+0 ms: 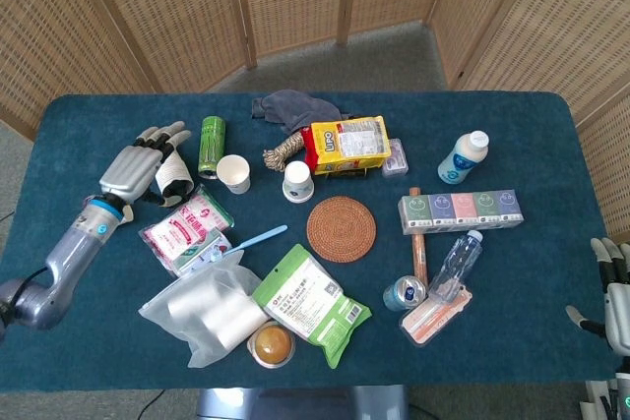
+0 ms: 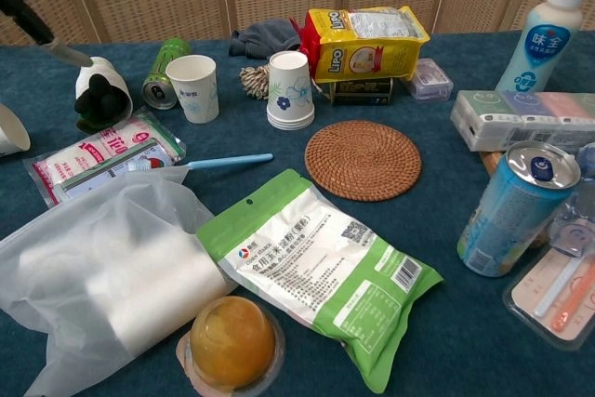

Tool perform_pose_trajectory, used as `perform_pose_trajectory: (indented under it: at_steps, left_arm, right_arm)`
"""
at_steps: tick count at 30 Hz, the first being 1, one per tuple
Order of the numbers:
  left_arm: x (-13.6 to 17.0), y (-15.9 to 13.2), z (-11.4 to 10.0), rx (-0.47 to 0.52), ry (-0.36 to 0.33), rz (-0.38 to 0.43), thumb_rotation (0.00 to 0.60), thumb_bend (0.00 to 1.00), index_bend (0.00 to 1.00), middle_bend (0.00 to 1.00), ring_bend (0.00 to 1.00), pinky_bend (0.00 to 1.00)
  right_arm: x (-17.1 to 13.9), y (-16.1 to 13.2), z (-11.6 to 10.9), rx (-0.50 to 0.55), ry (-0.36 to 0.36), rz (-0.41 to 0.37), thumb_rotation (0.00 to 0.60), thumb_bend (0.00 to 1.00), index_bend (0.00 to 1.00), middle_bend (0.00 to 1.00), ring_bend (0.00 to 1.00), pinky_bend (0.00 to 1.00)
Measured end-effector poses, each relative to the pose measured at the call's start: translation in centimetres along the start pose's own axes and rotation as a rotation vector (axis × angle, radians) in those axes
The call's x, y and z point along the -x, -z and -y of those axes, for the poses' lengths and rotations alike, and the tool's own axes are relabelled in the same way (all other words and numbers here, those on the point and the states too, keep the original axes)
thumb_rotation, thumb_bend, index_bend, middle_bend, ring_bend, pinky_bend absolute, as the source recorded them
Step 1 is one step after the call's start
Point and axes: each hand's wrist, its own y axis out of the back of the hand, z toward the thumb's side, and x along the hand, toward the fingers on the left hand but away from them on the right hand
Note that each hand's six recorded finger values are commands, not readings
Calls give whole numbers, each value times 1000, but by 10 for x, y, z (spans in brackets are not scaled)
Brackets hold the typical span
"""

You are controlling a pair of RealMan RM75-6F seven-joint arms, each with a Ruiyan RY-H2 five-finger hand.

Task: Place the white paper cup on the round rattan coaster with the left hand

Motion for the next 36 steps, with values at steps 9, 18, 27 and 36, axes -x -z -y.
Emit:
perform_pose_trajectory:
  at_steps: [9,18,27,36]
  left_arm:
    - [-59,-32,23,-50,115,-3,600,212,0,0,0,0]
    - [-85,-54,36,-104,181,5,600,212,0,0,0,2]
    - [-99,-73,46,-156,185,13,600,211,0,1,7,226]
    - [-99,-75,55,-199,186,3,600,223,112,302,282,398]
  right_arm:
    - [4,0,-5,-2,12,-2,600,0,0,0,0,16]
    - [1,6,-4,-1,8,18,600,0,0,0,0,15]
    - [-1,13,-6,0,15,34,600,0,0,0,0,16]
    - [-2,17,-5,7,19,41,600,0,0,0,0,15]
